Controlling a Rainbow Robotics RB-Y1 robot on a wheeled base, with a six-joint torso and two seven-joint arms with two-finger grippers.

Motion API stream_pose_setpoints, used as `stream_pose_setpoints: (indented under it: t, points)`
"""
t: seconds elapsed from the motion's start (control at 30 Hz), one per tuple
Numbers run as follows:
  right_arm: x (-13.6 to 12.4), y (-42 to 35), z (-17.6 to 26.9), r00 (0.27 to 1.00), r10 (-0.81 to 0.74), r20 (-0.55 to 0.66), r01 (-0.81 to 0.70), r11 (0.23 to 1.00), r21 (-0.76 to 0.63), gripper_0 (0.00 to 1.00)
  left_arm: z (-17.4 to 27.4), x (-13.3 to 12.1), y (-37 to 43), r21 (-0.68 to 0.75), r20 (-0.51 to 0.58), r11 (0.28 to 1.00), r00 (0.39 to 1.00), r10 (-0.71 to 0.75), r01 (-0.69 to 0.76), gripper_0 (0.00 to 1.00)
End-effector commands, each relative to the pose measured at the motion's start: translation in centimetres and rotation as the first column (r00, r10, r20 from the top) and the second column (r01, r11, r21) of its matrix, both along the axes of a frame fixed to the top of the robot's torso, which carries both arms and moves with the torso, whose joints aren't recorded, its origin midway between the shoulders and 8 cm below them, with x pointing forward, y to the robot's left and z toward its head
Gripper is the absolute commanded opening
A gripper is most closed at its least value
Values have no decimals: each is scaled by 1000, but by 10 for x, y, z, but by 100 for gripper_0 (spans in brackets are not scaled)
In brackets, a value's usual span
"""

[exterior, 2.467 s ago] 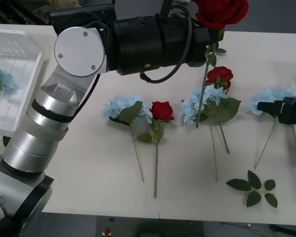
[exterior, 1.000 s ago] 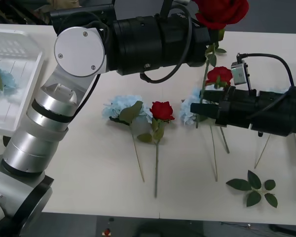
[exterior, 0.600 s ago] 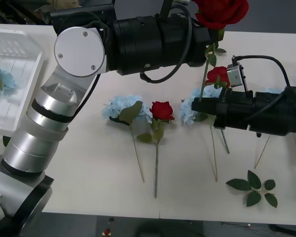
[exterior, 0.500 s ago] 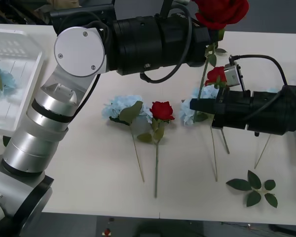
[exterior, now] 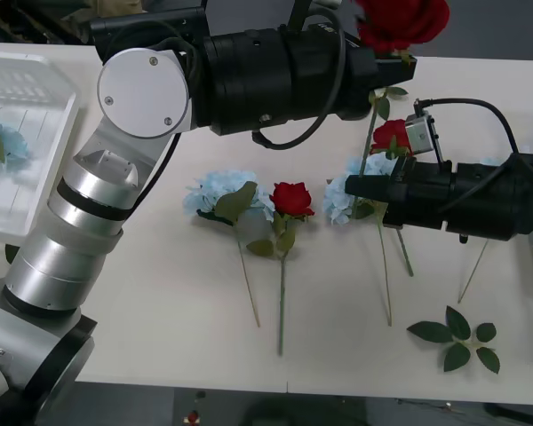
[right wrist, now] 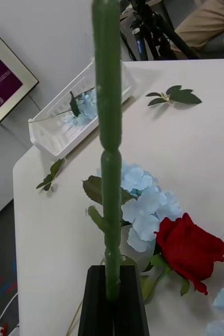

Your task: Put the red flowers into the right box and the blue flowers into the left box

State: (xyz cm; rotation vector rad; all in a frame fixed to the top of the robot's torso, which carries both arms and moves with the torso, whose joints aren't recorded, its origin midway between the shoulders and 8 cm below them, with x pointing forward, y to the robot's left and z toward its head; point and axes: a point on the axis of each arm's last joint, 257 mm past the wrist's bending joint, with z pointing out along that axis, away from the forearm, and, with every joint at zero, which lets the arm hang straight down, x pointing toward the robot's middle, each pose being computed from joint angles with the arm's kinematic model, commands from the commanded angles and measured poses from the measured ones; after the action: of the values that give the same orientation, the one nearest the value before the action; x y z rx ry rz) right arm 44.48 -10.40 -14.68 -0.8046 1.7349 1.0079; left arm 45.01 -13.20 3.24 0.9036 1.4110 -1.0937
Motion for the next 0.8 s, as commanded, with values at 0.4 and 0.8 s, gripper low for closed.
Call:
stream_pose_setpoints:
  t: [0.4, 0.8]
  points:
    - [14, -107, -38, 979, -116, -169, 94, 987, -129, 0, 9, -2, 10, -52, -5, 999, 1000, 10, -10, 100]
    - [-3, -359, -59, 722, -568, -395, 417, 813, -407, 0, -80, -19, 162, 252, -563, 958, 826, 33, 133, 100]
